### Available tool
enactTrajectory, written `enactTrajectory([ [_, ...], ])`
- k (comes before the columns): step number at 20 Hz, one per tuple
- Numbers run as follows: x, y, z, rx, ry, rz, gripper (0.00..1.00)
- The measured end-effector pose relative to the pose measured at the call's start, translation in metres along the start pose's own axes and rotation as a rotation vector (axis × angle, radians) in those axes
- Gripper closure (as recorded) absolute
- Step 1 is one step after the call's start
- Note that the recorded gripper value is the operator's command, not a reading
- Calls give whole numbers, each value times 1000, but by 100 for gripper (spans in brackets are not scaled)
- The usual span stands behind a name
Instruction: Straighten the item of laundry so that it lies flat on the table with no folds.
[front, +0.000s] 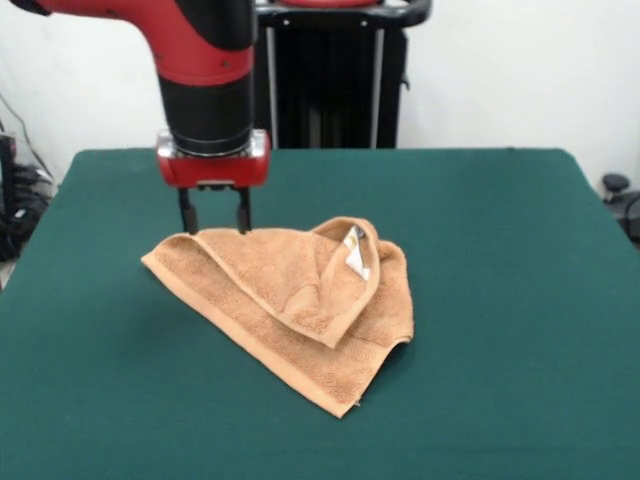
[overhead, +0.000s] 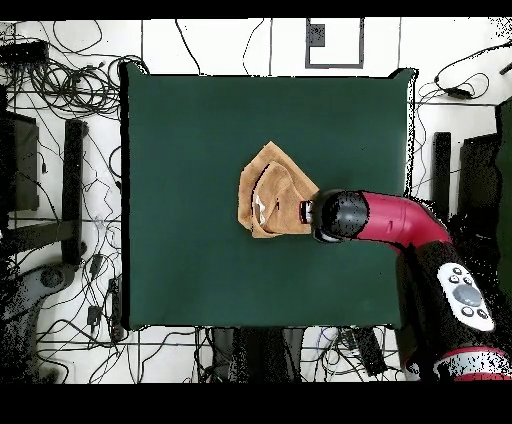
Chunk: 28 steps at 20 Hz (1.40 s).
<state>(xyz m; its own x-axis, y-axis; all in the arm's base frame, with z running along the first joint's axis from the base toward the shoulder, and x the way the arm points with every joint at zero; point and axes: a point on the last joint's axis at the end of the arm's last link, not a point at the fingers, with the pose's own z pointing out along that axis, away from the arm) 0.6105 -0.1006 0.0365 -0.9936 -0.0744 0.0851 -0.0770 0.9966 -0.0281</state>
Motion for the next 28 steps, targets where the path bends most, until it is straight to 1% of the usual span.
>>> enactTrajectory([
  [5,-10,21,2,7,-44,-35,0],
  [8,-12,28,4,7,-53,-46,0],
  [9,-13,35,7,5,-56,-56,0],
  [17,-15,54,10,4,-55,-85,0],
  [23,-15,63,12,5,-52,-99,0],
  [28,-13,74,22,-4,-36,-111,0],
])
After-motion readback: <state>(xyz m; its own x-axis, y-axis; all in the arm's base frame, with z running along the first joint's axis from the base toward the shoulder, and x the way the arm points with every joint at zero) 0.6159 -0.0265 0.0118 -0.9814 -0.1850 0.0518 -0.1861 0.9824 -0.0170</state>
